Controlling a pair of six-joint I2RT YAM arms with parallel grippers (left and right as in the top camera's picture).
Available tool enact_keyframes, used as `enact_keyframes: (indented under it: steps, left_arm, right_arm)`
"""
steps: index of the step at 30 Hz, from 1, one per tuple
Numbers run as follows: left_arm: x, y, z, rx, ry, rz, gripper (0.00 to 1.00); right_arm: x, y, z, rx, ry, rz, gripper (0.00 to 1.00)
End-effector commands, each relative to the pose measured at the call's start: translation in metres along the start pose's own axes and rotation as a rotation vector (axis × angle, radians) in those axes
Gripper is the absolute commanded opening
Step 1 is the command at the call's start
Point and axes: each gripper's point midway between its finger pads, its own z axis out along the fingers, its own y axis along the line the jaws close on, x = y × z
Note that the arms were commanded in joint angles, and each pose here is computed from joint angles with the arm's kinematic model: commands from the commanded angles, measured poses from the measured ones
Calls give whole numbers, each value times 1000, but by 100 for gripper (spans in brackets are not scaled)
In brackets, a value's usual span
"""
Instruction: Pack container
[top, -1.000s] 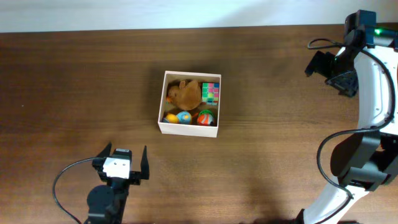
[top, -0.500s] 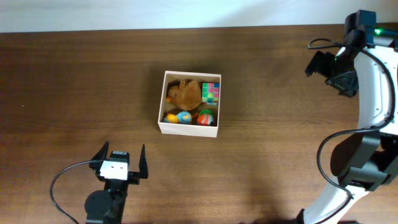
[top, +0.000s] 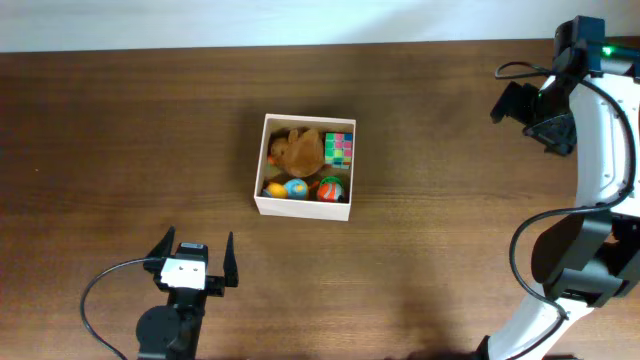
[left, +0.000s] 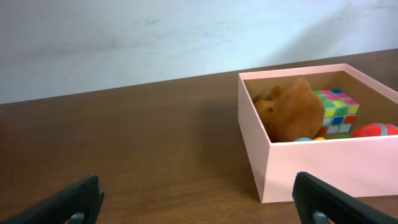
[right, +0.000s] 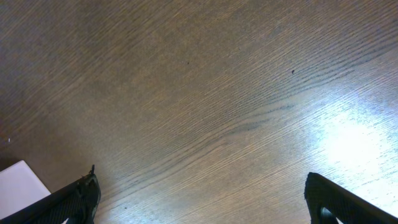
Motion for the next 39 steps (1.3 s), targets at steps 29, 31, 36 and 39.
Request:
enact_keyframes:
  steps: [29,31,36,39]
  left_arm:
    - [1,1,0,-6,-6,19,99]
    - [1,1,0,-6,-6,19,99]
    - [1,1,0,-6,-6,19,99]
    - [1,1,0,-6,-6,19,99]
  right_arm:
    - [85,66,-139,-197,-268,-255,99]
    - [116,68,-142,-214,-258,-312,99]
    - [170,44,-131,-219,-237,-368,99]
    - [200,22,-120,-234,-215,-371,99]
